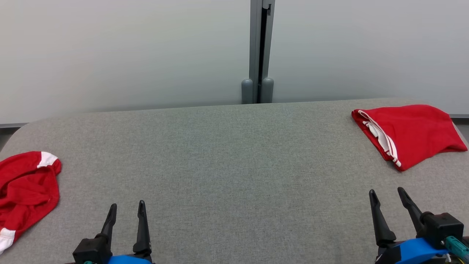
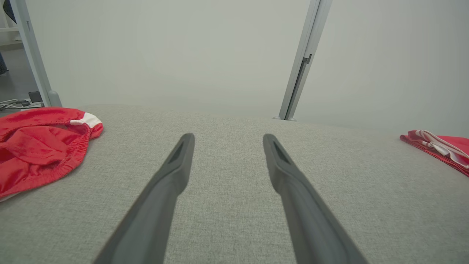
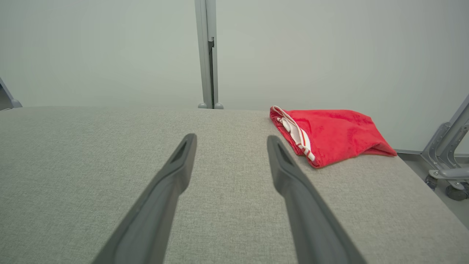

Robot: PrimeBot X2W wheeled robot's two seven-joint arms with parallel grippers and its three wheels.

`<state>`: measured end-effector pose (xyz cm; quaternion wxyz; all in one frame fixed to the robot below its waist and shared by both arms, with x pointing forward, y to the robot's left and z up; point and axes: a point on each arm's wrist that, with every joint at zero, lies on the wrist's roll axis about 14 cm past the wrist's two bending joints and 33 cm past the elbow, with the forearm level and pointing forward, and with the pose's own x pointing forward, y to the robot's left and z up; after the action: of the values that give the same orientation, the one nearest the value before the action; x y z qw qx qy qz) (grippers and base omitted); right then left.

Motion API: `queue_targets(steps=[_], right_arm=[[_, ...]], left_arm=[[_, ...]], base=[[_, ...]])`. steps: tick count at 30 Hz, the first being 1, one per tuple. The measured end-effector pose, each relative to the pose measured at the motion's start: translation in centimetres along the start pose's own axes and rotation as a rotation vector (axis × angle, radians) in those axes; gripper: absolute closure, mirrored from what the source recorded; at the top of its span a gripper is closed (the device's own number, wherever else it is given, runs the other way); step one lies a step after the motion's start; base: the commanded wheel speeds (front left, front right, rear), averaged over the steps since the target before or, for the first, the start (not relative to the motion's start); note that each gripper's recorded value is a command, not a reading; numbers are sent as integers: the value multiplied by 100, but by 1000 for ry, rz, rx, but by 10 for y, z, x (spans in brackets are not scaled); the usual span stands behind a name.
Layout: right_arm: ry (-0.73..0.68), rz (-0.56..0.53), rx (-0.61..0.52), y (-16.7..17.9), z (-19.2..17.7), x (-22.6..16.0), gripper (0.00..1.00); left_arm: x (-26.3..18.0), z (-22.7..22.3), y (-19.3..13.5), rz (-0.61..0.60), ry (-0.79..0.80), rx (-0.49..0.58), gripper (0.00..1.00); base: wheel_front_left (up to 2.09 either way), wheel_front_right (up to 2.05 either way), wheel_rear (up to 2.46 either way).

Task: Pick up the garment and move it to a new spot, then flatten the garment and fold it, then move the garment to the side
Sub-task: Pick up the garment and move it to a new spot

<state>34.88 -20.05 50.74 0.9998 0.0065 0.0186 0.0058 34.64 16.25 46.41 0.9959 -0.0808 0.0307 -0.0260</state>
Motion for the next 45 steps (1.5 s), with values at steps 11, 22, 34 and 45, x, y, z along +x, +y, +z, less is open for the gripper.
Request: queue_targets(steps=[11,22,34,45], right_arm=[[9,11,11,4,-10,6,0],[-2,67,35,21,-13,19,0],[-20,261,29,87,-9,42,0],[-5,430,33,150,-15,55,0]], left_arm=[[-1,-3,3,3,9,9,0],[-12,-1,21,62,0,11,0],[-53,18,74,248,-67,24,0],[-94,22,113,405,-82,24,0]], base=[[0,0,0],[0,0,0],[0,0,0],[0,0,0]])
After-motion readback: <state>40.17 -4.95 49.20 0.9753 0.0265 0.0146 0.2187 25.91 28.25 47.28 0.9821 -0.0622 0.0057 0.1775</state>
